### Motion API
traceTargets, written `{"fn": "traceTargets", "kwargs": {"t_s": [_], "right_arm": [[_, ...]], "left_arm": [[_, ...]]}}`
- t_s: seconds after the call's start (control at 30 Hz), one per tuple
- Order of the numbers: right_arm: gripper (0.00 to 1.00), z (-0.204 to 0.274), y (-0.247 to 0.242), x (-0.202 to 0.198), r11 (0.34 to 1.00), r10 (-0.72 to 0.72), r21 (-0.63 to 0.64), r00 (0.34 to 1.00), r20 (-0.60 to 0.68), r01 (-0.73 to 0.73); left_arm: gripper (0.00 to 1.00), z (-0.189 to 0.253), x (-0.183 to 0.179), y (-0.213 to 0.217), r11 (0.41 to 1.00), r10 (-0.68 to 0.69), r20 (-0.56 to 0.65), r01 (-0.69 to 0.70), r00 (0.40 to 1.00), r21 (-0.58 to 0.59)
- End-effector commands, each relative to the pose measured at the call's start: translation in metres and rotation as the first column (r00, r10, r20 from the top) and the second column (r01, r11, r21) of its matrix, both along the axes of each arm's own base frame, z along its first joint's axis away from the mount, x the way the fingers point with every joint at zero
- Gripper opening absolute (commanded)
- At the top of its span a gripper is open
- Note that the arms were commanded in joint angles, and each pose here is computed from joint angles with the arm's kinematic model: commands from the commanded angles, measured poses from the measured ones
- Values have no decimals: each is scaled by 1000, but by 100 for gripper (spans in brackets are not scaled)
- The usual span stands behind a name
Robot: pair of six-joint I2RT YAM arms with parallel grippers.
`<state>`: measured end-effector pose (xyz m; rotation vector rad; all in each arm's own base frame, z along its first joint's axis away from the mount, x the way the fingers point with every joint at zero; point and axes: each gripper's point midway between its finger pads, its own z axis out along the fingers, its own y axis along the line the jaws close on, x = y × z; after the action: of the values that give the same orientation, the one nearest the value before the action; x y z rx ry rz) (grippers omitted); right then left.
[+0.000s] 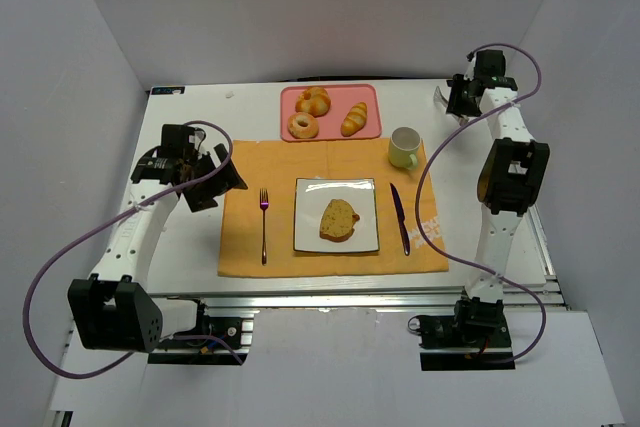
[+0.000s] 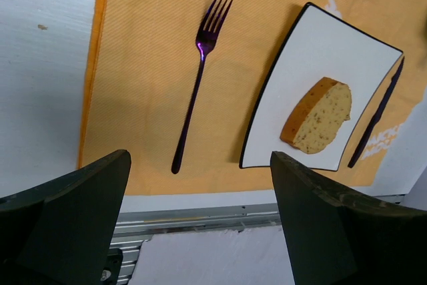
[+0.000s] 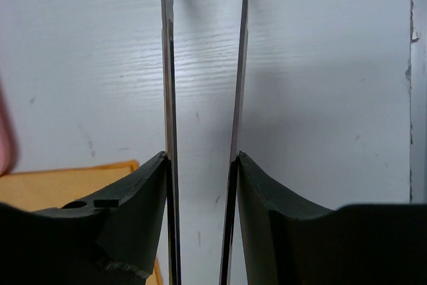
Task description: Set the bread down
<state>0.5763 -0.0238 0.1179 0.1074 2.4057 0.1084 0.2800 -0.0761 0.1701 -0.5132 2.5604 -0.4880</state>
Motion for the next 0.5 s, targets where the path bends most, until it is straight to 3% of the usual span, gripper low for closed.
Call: {"fn": "traceTargets", "kwargs": {"t_s": [0.0, 0.33, 0.47], "right_arm": [[50, 16, -20, 28, 1000, -29, 5, 995, 90, 29], [58, -70, -33, 26, 999, -40, 28, 999, -32, 41], [77, -65, -33, 19, 999, -45, 25, 998, -41, 46]], "left_arm": [[97, 1, 3, 4, 999, -2, 4, 2, 1000, 36], [96, -15, -2, 3, 1000, 12, -25, -12, 1000, 24], [96, -8, -2, 5, 999, 17, -3, -17, 1000, 32]]}}
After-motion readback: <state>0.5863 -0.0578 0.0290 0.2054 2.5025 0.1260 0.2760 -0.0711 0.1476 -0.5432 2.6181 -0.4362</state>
